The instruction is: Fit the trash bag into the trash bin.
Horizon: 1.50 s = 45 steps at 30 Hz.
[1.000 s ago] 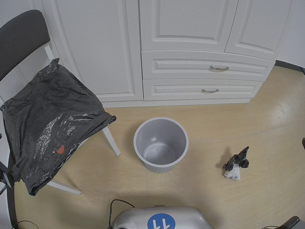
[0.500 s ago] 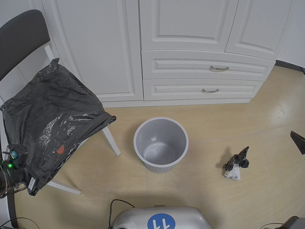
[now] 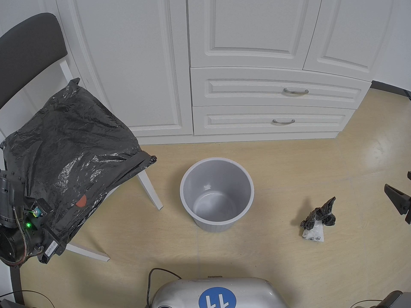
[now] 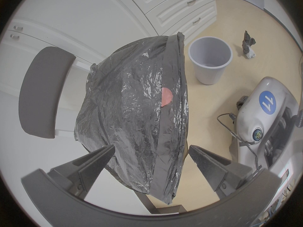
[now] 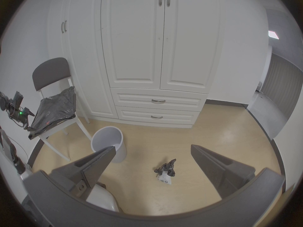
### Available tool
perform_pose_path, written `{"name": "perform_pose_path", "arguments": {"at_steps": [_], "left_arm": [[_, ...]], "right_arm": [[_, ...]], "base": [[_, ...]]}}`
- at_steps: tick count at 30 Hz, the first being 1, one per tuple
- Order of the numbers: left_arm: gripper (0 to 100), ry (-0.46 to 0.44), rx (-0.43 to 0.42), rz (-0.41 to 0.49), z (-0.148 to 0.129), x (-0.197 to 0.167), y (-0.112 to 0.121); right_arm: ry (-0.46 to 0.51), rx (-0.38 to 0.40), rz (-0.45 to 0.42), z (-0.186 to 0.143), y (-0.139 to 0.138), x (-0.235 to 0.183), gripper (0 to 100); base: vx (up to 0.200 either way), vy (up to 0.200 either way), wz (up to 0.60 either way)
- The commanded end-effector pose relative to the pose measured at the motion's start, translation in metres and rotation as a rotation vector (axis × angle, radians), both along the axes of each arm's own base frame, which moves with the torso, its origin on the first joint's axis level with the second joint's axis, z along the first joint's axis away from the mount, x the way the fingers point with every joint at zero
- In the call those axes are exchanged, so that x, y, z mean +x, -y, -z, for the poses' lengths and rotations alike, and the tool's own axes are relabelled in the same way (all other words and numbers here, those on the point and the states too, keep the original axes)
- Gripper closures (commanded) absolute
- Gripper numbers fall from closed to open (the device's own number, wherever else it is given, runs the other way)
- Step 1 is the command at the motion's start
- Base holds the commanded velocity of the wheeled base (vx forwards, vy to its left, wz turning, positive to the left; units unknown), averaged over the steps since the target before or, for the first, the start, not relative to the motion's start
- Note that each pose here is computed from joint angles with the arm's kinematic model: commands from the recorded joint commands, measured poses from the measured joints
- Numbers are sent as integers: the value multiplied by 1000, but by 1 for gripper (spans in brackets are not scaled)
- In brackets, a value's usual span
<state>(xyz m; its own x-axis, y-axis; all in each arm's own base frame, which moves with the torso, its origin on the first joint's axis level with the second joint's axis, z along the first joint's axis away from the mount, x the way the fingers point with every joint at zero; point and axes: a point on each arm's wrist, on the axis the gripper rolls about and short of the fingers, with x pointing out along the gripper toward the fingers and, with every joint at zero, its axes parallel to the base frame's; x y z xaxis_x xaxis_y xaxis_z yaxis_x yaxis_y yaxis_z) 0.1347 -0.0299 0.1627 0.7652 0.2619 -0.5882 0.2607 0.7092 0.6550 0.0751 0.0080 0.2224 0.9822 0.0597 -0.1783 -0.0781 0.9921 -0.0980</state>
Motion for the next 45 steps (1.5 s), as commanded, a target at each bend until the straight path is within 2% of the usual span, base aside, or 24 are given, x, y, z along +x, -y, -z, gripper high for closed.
{"name": "perform_pose_path", "arguments": {"at_steps": [1,10,22,30,38,40,45], "left_arm": [[0,-17,10,11,3,-1,2],[0,-72,28,3,15,2,2],[0,-129,103,-54,25,15,4],[0,-96,146,-111,31,31,6],[0,-53,157,-102,24,36,6],[0,13,169,-92,14,34,2],[0,102,227,-67,-4,24,-5]], "right_arm": [[0,-16,-4,2,0,-2,0],[-16,-34,-9,7,0,-2,0],[-24,-54,-9,10,0,-1,0],[-23,-55,-10,10,0,-2,0],[-17,-54,0,9,1,-3,0],[-17,-56,-1,9,1,-3,0],[-17,-56,1,9,1,-3,0]], "base": [[0,0,0],[0,0,0],[0,0,0],[0,0,0],[0,0,0],[0,0,0],[0,0,0]]}}
